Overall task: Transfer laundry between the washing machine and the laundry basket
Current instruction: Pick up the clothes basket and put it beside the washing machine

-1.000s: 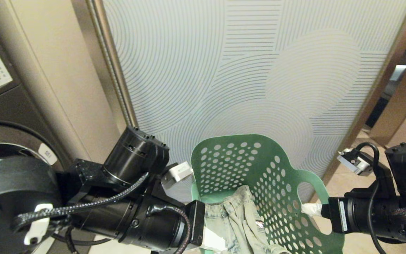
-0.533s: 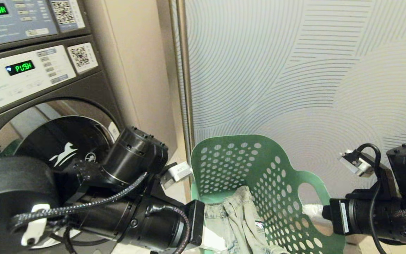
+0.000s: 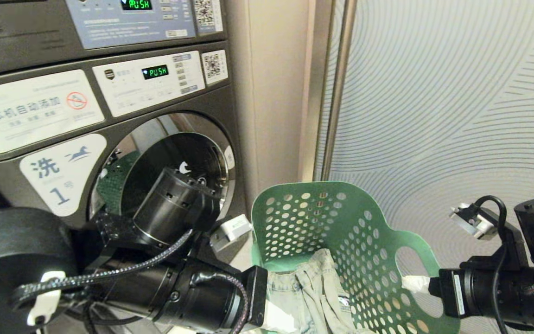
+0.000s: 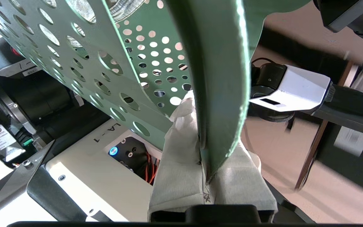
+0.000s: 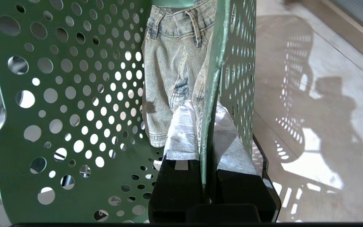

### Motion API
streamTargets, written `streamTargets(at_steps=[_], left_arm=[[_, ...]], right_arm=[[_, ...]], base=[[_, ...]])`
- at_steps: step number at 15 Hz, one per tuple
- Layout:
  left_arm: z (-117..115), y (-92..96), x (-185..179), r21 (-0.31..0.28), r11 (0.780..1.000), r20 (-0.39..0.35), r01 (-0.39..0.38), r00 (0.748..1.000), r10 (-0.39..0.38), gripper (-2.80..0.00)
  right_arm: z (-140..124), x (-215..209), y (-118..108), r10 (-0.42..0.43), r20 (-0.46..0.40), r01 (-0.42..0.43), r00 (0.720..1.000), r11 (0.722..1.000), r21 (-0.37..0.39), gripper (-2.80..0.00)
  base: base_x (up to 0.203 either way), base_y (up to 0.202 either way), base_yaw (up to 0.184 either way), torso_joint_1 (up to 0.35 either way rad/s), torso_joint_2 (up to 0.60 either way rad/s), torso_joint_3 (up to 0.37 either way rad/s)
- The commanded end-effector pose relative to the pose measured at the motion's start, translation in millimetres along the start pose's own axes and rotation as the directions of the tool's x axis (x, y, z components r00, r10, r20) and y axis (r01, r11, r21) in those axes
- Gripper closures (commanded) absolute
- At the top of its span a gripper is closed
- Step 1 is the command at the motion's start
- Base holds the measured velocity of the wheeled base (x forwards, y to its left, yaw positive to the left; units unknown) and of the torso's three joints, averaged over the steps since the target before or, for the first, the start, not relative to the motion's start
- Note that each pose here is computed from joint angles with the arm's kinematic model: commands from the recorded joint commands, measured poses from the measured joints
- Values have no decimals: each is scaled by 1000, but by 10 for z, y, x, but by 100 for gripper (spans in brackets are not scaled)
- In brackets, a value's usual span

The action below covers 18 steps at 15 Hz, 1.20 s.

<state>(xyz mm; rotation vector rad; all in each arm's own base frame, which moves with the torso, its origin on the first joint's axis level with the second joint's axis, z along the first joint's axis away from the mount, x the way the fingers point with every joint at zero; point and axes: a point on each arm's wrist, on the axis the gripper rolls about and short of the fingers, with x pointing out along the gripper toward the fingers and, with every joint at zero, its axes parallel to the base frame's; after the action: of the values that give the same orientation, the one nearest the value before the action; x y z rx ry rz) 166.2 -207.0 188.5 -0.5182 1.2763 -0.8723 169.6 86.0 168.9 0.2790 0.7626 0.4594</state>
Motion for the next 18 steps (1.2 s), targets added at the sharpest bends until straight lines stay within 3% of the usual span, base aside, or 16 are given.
streamTargets(at_steps=[1, 18], left_arm=[[-5, 1, -5, -5, 1000, -2, 2, 1000, -2, 0], [-51, 3, -55, -7, 1000, 2, 3, 1000, -3, 0]], right_arm=[[-9, -15, 0, 3, 3, -3, 1000, 1000, 1, 0], [-43, -59, -6, 5, 8, -5, 1000, 1000, 0, 0]], base=[[2, -9, 171, 0, 2, -2], [0, -8, 176, 2, 1, 2]])
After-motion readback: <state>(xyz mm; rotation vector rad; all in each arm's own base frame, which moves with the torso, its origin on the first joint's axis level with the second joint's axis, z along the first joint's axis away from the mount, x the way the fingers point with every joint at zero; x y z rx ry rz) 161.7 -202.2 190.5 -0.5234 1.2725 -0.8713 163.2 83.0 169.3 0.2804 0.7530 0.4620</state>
